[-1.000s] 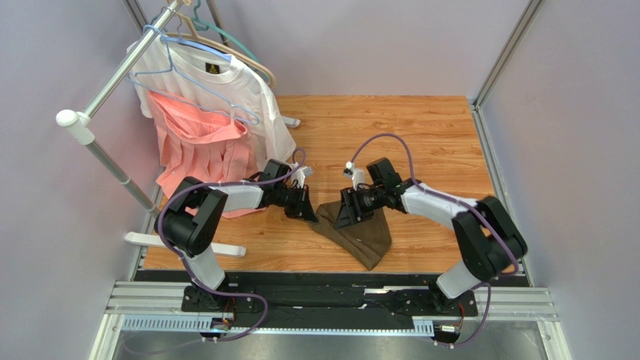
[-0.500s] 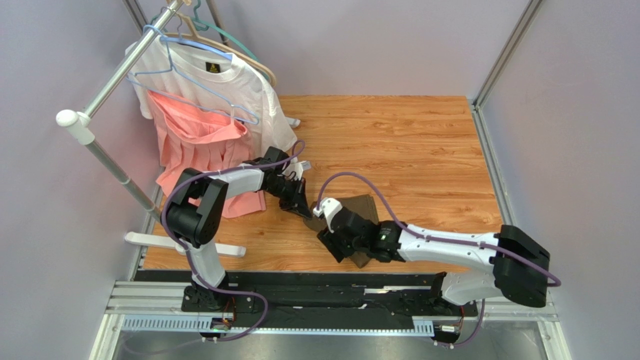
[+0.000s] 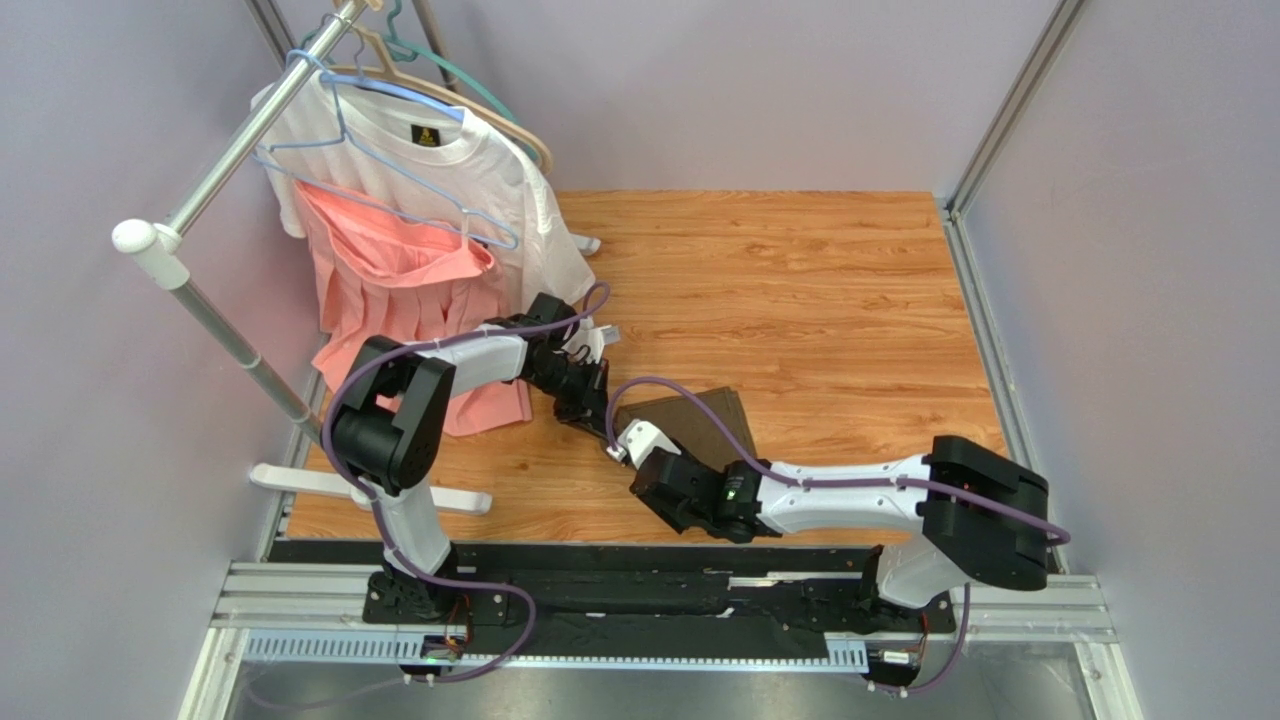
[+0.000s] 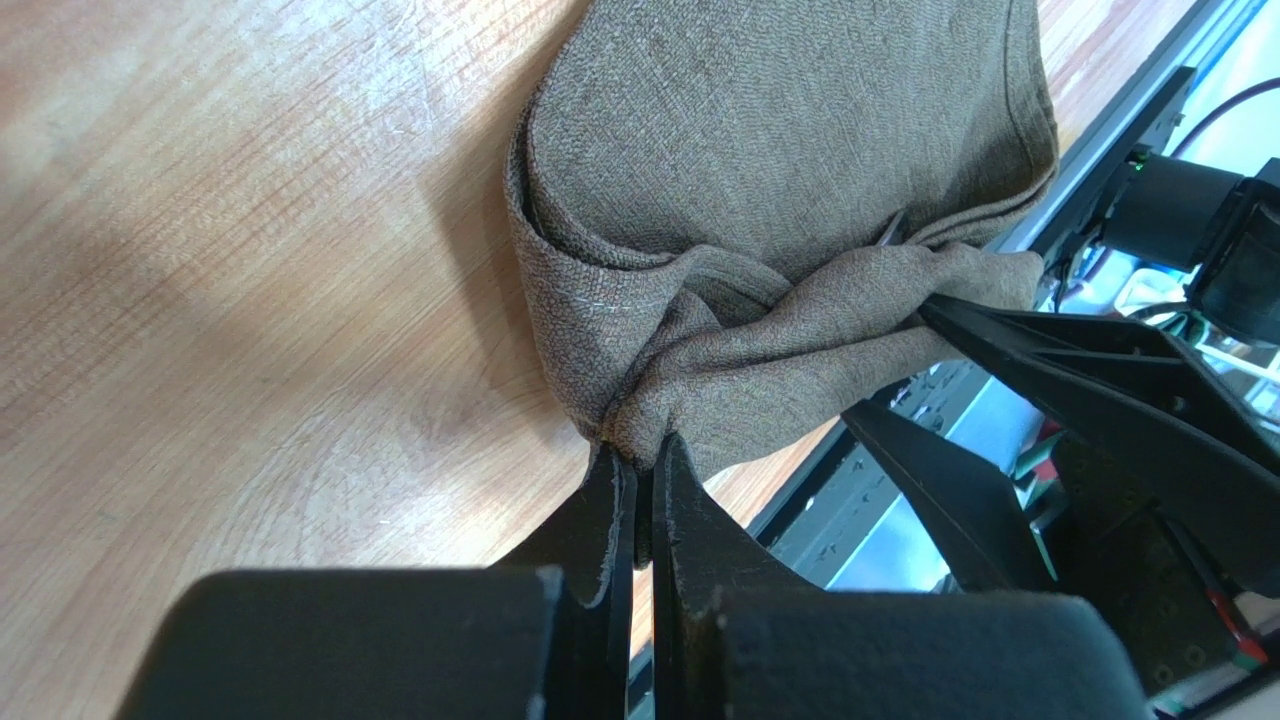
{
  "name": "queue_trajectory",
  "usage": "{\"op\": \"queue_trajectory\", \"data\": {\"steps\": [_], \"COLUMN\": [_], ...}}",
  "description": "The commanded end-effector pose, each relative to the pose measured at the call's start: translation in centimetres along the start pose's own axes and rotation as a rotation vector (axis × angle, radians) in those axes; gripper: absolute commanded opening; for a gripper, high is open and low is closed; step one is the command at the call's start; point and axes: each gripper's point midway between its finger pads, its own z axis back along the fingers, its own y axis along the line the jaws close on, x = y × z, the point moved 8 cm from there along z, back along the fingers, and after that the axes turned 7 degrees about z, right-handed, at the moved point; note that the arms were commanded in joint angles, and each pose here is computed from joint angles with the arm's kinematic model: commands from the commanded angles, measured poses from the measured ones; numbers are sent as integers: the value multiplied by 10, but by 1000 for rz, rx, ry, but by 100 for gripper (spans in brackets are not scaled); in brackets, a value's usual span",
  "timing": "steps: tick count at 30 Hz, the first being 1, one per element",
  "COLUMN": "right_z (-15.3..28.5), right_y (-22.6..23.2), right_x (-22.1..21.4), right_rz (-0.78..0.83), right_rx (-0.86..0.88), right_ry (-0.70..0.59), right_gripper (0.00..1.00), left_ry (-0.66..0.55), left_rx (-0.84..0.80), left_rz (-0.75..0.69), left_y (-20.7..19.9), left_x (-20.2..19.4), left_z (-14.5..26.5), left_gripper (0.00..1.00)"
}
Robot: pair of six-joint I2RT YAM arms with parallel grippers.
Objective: Fold the napkin, place the utensils inside, and roll it up
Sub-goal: Roll the napkin with the utensil
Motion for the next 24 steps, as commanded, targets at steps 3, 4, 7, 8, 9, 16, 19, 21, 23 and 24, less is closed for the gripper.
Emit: {"op": "queue_trajectory", "data": {"steps": [3,4,7,8,9,16,19,21,23,24], "right_z": [-18,-19,-19,-19,-18,-13,-10,-8,-7,-7], "right_y": [5,5,4,3,2,-4,-11,-19,-25,-27], "right_x": [-5,-7,-10,-11,-12,-11,-8,-6,-5,-4], "right_rz": [-71,-87,-152,-174,-204,-336,-387,-428,-459,-468], "right_rx": [69,85,179,206,266,529,620,677,725,741], "right_ry": [47,55,61,62,62,56,44,33,24,21], "right_gripper": [31,26,5,0,0,0,0,0,0,0], "left_ry": [-20,-26,-48,-76,-91,-202,-249,-288,-329,-340], "left_rx": [10,8,2,-5,0,25,29,13,-5,-11], "left_rz": [-34,-36,-34,-50,-50,-73,-89,-107,-129,-125], "left_y": [-6,-7,-9,-12,-12,-14,-15,-19,-20,-21], "left_x": [2,2,-1,1,1,-9,-14,-17,-20,-22], "left_z": [10,11,14,17,18,30,34,38,40,40], "left_gripper": [0,0,0,9,16,61,65,66,68,68]}}
